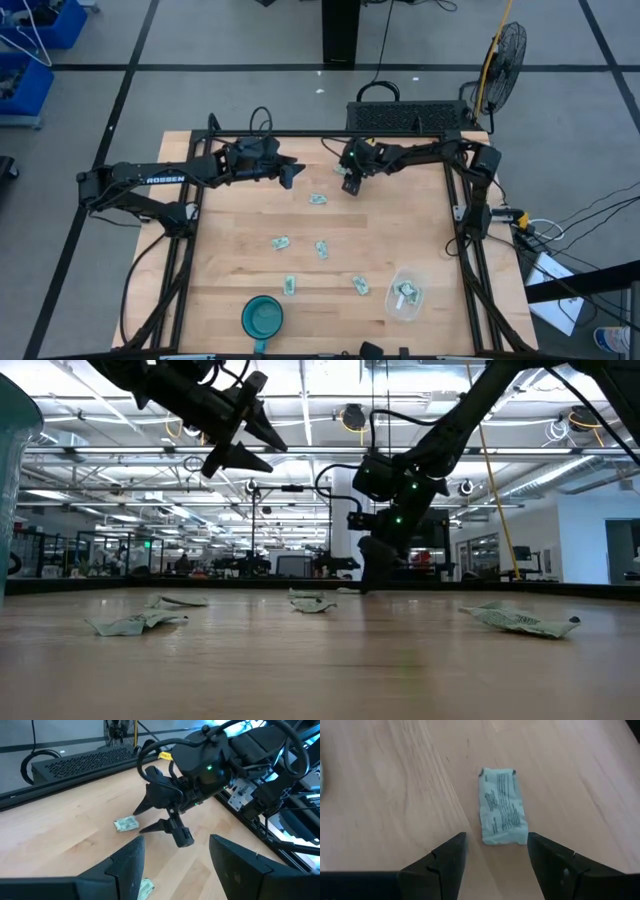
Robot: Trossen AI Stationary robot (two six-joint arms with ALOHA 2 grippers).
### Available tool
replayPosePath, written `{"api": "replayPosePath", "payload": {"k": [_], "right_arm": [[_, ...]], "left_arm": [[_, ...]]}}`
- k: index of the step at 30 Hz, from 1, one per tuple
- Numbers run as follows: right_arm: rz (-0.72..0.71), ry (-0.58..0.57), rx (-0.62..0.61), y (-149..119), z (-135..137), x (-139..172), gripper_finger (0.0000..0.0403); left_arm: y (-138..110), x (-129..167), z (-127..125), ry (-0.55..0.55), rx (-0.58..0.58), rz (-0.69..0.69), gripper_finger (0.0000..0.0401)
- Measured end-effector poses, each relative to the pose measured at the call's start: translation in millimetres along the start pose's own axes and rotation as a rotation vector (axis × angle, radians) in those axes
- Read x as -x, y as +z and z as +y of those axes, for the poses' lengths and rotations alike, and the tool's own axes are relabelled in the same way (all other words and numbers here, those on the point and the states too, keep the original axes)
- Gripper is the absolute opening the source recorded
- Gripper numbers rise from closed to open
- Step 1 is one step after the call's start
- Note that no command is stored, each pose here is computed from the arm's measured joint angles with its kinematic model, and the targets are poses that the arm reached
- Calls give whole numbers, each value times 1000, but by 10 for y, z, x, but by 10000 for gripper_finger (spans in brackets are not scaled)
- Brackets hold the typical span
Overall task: Pick and place Stevia / Truvia into bins
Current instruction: Put the light green stevia packet into the transparent bin
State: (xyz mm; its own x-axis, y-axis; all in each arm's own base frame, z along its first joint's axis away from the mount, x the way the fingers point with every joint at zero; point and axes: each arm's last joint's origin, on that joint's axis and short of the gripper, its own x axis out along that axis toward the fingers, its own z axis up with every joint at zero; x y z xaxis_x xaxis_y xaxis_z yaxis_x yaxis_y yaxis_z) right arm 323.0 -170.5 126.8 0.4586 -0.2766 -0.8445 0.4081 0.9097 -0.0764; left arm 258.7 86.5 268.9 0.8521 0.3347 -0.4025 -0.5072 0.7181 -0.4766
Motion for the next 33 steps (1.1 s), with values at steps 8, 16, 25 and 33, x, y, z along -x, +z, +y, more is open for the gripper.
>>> {"api": "replayPosePath", "payload": {"k": [8,16,25,33], "right_arm": [[-65,-2,21,59,-40,6,206],[3,26,-37,-56,-116,-181,205],[17,25,-1,-56,-47,-152,136],[6,30,0,-14,23,-6,39]], "left_arm": [[-11,0,8,8,0,12,227],[-13,-1,9,8,2,13,227],[-31,0,6,12,-7,28,227],[-36,0,9,16,-18,33,227]]}}
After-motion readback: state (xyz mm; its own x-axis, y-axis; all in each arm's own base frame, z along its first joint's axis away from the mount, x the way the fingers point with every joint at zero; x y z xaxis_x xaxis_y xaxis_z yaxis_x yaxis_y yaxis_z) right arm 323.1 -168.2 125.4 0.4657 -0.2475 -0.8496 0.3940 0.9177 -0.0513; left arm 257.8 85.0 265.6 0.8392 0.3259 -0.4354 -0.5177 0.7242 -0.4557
